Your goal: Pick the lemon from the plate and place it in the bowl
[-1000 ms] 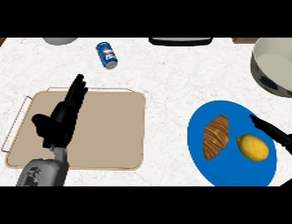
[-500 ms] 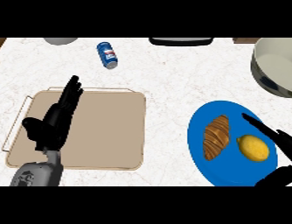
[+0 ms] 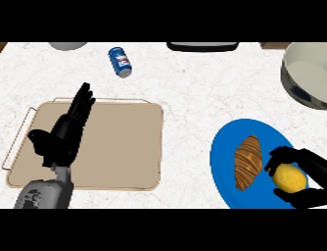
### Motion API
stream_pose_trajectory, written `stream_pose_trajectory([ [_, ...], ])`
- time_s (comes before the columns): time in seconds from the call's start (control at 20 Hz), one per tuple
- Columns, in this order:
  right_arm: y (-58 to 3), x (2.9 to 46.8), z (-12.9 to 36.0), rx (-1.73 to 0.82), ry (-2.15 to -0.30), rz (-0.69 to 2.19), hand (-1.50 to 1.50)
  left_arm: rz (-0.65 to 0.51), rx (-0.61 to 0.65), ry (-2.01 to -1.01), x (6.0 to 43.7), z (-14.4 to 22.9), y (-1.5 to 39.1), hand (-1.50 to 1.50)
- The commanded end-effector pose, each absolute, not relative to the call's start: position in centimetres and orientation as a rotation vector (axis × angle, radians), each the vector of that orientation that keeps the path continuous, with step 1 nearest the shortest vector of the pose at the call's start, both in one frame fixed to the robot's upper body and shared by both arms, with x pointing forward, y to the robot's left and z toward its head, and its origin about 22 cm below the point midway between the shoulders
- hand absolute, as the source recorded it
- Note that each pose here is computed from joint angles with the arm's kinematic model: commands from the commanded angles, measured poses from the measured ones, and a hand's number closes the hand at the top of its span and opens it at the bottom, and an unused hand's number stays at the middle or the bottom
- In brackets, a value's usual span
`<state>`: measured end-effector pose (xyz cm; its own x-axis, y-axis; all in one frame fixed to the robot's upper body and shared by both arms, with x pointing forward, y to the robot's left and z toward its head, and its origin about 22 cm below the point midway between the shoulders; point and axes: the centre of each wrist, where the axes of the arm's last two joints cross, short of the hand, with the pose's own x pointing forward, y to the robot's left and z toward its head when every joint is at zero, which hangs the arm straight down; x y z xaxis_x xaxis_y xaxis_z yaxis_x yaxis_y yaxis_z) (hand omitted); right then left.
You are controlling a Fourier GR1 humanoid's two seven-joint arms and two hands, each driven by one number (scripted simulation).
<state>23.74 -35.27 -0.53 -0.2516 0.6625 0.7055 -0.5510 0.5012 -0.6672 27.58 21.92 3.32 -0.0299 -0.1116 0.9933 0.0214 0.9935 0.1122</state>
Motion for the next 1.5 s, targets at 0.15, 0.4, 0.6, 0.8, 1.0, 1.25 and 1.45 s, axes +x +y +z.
stream_pose_trajectory([
  [0.15, -34.9, 22.8, -1.3, 0.03, -1.452, 1.157, 1.5, -0.109, 0.069, -1.581, 26.8, 2.2, 21.3, 0.0],
  [0.4, -39.8, 22.4, 1.9, 0.265, -1.517, 1.173, 1.5, -0.106, 0.078, -1.593, 28.4, 3.7, 22.6, 0.0],
  [0.6, -41.7, 20.7, 4.4, 0.333, -1.617, 1.154, 1.5, -0.087, 0.091, -1.591, 28.1, 3.1, 20.9, 0.0],
  [0.8, -41.1, 21.0, 5.2, 0.392, -1.813, 1.028, 1.5, -0.094, 0.071, -1.587, 27.2, 3.2, 20.8, 0.0],
  [1.0, -42.9, 21.0, 10.4, 0.308, -1.994, 1.019, 1.5, -0.087, 0.107, -1.588, 27.4, 2.6, 23.2, 0.0],
  [1.25, -45.1, 20.1, 16.6, 0.16, -2.1, 1.003, 1.5, -0.108, 0.088, -1.586, 27.1, 3.2, 23.8, 0.0],
  [1.45, -44.3, 19.8, 22.4, 0.043, -2.09, 1.018, 1.5, -0.112, 0.074, -1.575, 26.0, 2.2, 20.0, 0.0],
])
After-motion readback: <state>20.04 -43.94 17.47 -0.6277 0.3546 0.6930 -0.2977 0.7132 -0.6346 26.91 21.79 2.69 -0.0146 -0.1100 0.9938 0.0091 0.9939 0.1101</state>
